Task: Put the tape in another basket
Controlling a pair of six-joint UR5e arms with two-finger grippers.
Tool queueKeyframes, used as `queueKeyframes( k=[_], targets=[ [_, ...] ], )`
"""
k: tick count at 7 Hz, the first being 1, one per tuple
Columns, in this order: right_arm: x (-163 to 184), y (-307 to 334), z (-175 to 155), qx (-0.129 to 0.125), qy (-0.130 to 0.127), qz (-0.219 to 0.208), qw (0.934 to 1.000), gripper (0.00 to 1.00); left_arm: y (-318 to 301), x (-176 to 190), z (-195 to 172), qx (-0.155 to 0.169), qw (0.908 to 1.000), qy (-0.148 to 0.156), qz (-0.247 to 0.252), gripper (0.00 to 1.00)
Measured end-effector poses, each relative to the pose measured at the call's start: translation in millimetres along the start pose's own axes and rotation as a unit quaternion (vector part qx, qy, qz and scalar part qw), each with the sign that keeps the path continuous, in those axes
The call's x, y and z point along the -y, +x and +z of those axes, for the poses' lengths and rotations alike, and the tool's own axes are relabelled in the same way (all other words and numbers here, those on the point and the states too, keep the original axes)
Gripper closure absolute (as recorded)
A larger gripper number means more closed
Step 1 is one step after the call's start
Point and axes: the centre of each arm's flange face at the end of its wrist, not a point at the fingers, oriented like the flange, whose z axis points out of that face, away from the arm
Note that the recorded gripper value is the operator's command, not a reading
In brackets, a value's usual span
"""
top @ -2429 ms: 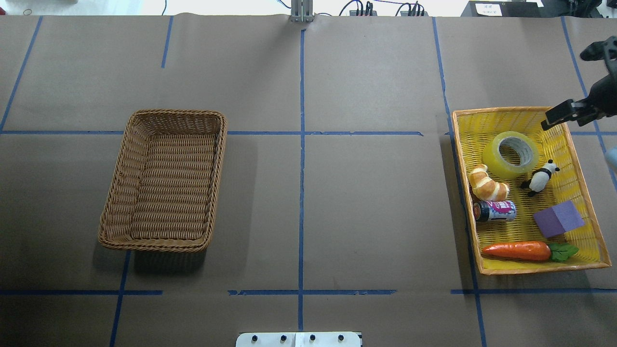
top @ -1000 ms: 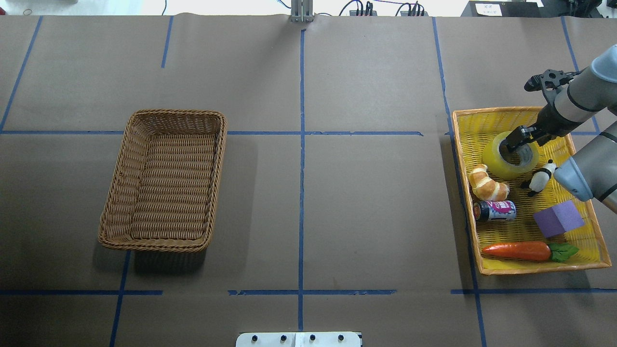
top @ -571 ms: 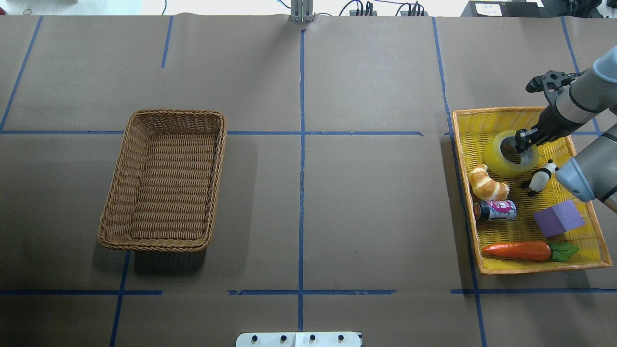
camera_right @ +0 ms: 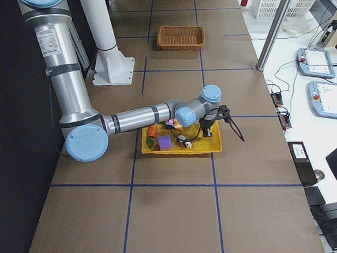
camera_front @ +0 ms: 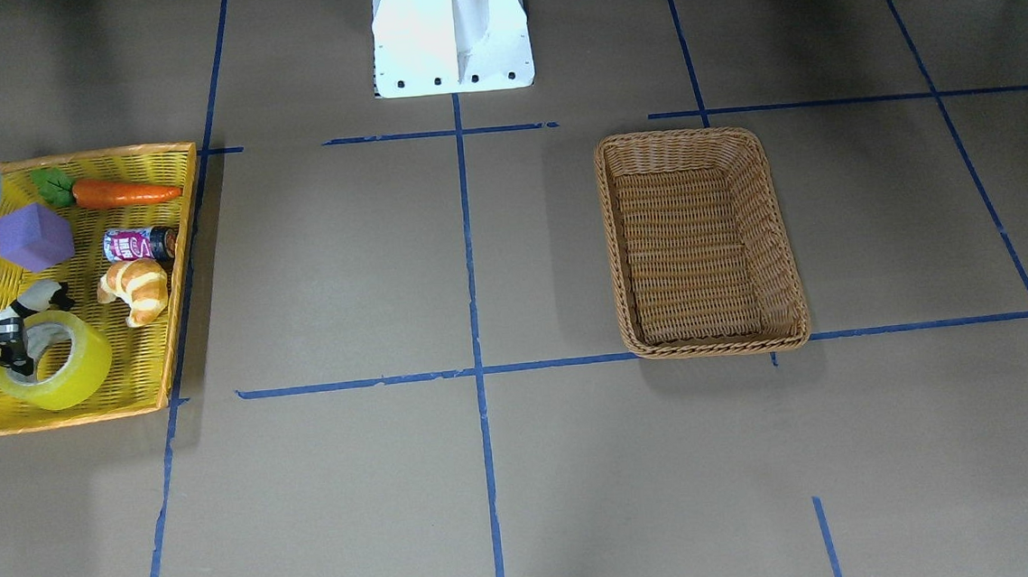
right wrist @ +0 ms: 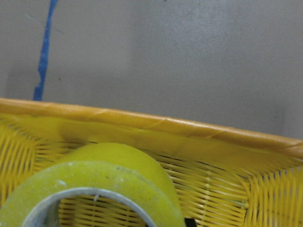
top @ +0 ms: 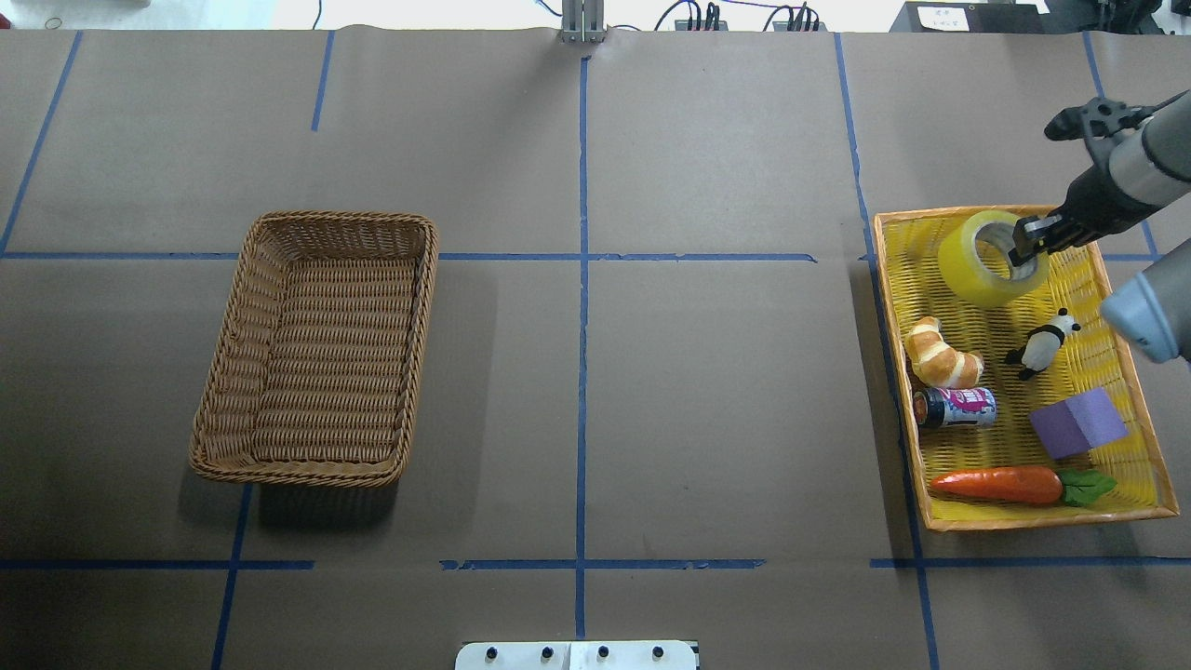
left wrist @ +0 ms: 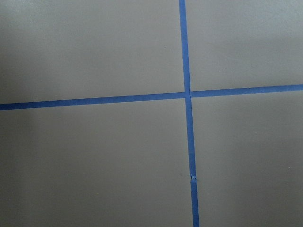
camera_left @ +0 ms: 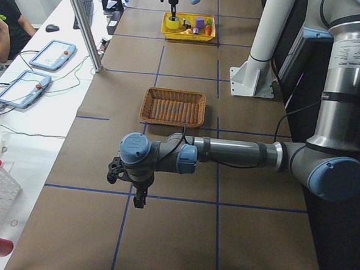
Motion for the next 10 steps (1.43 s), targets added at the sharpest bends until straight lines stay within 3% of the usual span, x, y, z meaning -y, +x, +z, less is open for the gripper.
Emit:
queueKeyframes(
  k=[2, 5, 8, 10],
  targets=[
    [4, 2, -39, 0.056, 0.008, 0.009, 0.9984, 1.0, 1, 0, -1, 0.0, 1.0, 0.001, 0.001, 0.0],
    [6, -27, -68, 0.12, 0.005, 0.035, 0.9921, 1.0, 24, 14, -16, -0.004, 0.9997, 0.018, 0.014, 0.0],
    [2, -86, -63, 0.17, 0.003, 0.055, 0.984, 1.0, 116, 50, -16, -0.052, 0.9976, 0.04, -0.02, 0.0],
    [-8, -163, -47, 0.213, 0.008, 0.092, 0.9726, 1.0, 202, 58, 7, -0.092, 0.9924, 0.054, -0.061, 0.0]
  ],
)
